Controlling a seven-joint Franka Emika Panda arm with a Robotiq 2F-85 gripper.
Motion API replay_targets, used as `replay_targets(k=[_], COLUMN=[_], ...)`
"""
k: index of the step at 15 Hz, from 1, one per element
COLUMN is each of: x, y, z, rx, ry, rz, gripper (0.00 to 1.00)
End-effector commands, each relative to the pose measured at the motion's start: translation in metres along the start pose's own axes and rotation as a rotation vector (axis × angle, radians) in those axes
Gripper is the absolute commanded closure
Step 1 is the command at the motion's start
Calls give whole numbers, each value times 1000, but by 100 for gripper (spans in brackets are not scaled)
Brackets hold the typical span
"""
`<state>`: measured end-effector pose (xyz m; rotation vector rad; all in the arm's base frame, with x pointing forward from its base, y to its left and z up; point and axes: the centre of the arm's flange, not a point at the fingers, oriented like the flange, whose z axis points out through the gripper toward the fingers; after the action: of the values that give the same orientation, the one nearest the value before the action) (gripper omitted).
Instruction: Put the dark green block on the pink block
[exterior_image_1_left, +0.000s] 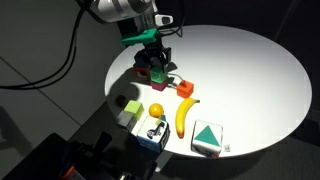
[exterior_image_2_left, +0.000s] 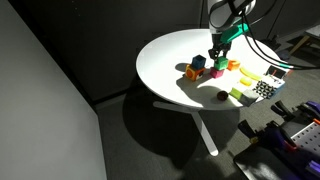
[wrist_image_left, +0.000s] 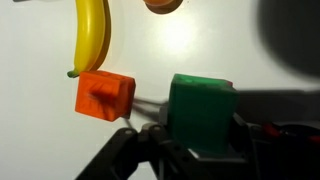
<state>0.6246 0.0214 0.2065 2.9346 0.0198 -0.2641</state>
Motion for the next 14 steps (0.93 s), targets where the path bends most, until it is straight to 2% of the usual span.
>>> replay_targets(k=[1,5,6,7,9,10,14], x=[-3,-3,-3,-3,-3,-3,-5], y=[3,3,3,3,3,3,4], z=[0,1,2,2,2,2,0], rx=[-6,-6,-7,-7,-8,-7,1], ry=[13,11,10,9,9,8,9], rz=[-9,-9,-9,-9,-10,-10,-12], gripper=[69,69,28,18,4,0,0])
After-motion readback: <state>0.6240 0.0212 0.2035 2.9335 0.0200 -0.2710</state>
